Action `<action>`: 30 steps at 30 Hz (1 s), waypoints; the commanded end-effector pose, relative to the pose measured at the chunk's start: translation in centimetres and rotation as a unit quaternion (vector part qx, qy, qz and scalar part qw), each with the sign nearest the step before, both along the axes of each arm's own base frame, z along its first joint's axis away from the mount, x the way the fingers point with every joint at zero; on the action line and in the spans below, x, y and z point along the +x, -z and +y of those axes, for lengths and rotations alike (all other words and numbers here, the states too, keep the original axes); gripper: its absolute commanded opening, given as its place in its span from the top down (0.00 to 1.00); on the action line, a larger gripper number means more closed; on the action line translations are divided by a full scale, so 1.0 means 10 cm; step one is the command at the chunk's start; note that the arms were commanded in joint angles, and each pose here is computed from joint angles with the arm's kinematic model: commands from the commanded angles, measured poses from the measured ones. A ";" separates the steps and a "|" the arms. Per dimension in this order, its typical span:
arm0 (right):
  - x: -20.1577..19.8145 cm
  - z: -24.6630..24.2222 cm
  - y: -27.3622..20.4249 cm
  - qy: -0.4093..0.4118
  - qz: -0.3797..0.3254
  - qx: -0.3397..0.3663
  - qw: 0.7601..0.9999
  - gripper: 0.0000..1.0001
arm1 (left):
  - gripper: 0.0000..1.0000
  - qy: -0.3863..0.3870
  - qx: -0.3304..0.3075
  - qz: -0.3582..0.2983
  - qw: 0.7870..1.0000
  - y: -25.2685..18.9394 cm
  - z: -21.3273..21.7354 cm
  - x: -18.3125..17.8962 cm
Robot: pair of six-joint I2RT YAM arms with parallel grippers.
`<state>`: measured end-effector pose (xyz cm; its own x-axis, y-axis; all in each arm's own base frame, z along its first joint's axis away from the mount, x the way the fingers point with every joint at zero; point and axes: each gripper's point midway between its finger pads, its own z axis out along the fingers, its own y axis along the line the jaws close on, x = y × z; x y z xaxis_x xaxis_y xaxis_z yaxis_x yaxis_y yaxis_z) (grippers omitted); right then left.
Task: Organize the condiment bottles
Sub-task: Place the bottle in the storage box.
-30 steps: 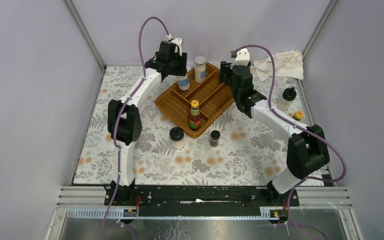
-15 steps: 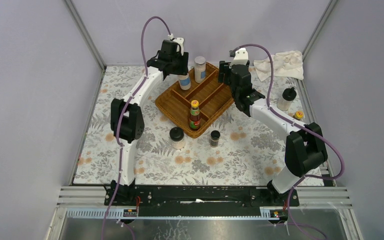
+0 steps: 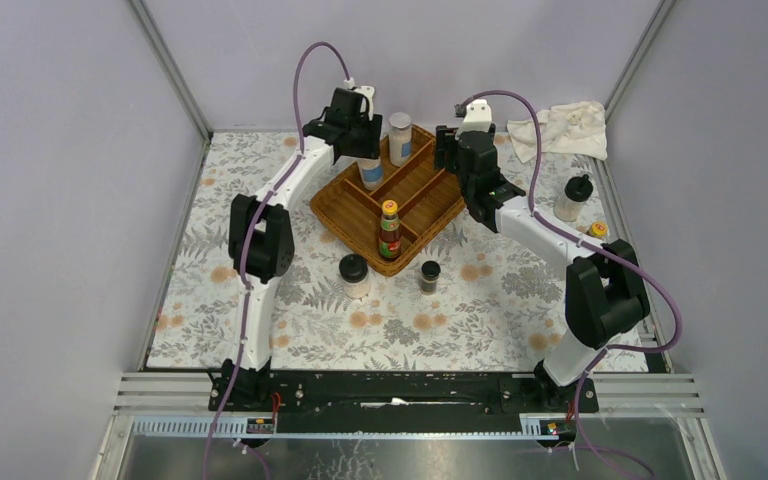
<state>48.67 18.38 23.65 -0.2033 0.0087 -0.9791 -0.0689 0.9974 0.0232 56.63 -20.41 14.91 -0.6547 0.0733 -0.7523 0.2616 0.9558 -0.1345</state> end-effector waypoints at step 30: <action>0.09 0.01 -0.19 0.006 -0.026 0.008 1.000 0.25 | 0.47 -0.003 0.014 -0.016 1.000 0.02 -0.06 0.17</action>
